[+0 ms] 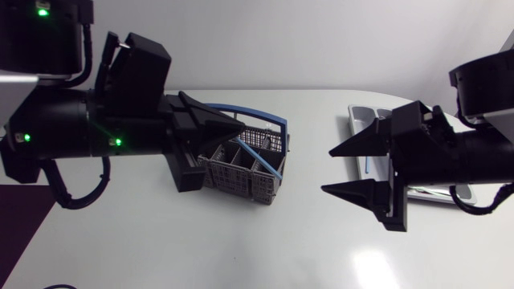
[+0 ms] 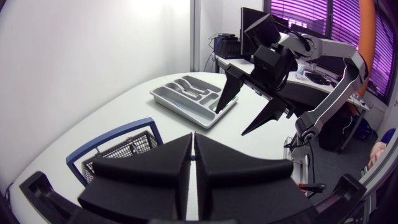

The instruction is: Unload the cutlery basket into the drawer organizer.

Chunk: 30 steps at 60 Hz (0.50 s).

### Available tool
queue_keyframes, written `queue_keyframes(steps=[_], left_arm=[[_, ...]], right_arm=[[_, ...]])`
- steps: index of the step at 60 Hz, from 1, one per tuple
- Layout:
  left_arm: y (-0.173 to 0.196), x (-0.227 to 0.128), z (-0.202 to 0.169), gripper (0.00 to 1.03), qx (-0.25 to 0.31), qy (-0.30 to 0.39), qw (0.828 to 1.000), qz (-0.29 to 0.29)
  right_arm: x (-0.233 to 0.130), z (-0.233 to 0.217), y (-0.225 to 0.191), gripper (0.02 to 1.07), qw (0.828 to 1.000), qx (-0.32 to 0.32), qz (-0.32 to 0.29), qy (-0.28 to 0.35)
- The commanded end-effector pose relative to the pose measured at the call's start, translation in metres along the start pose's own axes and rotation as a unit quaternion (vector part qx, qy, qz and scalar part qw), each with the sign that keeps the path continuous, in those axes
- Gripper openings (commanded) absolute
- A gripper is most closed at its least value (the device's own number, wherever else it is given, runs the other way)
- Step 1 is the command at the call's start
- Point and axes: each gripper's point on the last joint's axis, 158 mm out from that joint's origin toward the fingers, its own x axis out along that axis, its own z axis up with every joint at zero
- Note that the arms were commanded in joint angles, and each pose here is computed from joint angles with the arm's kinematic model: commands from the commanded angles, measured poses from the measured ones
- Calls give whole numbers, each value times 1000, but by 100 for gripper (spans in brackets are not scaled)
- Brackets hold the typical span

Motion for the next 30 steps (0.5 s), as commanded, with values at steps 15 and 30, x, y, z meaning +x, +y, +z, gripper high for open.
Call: queue_keyframes(steps=[15,30], left_arm=[[-21,29,5,4,-28,29,997,-72],[-28,37,5,4,-40,39,993,-102]], right_arm=[[44,21,24,78,997,16,80,9],[61,21,26,48,995,21,98,13]])
